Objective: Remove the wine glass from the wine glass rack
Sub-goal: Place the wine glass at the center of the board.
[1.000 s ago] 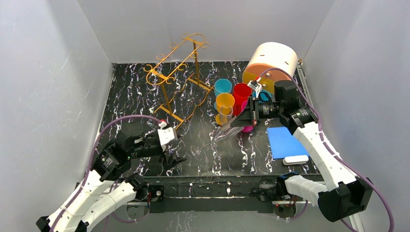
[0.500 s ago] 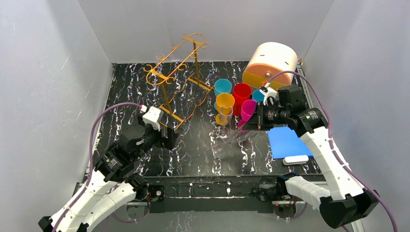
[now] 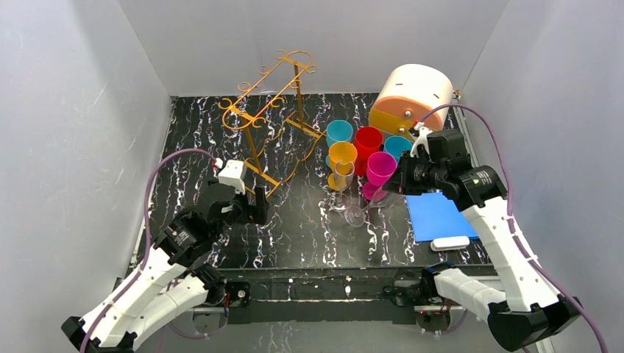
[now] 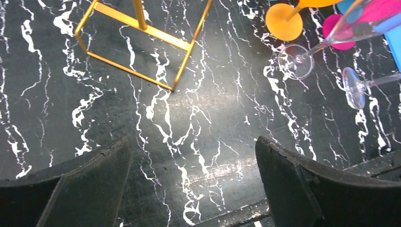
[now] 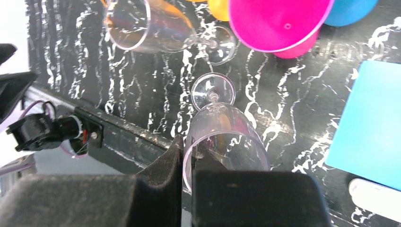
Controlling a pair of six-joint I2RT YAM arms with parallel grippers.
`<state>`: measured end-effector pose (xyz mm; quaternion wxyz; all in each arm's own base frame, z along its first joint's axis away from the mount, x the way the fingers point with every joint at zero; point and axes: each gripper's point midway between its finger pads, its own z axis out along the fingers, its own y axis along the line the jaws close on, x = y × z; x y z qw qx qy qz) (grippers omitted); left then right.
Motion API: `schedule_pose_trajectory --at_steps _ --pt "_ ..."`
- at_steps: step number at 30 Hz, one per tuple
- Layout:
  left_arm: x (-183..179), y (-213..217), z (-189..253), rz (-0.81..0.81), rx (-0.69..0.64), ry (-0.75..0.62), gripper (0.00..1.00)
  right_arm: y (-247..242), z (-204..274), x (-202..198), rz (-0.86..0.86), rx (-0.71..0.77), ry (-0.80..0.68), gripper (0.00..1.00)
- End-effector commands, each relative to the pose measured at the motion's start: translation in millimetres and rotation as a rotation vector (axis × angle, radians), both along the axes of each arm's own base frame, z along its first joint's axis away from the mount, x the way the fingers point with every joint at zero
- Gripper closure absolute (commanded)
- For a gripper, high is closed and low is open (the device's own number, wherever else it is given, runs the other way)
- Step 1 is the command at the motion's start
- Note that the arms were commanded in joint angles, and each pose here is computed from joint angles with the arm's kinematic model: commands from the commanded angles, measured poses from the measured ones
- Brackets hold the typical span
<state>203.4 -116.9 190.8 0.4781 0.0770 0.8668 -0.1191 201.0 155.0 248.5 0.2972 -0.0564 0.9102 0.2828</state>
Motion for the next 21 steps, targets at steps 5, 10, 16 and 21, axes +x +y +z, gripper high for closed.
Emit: schedule_pose_trajectory --at_steps 5,10,16,21 --pt "-3.0 -2.7 10.0 0.037 -0.072 0.023 0.02 -14.6 7.4 15.8 -0.073 -0.145 -0.076 0.99" --pt "-1.2 3.2 10.3 0.063 -0.052 0.015 0.02 8.4 6.3 17.0 -0.023 -0.207 -0.118 0.99" --pt "2.9 0.0 13.2 0.089 -0.075 0.027 0.02 37.0 -16.1 16.3 0.026 -0.388 -0.121 0.99" --pt "3.9 -21.0 33.6 0.014 -0.194 -0.025 0.02 56.9 -32.1 12.7 0.086 -0.475 -0.112 0.99"
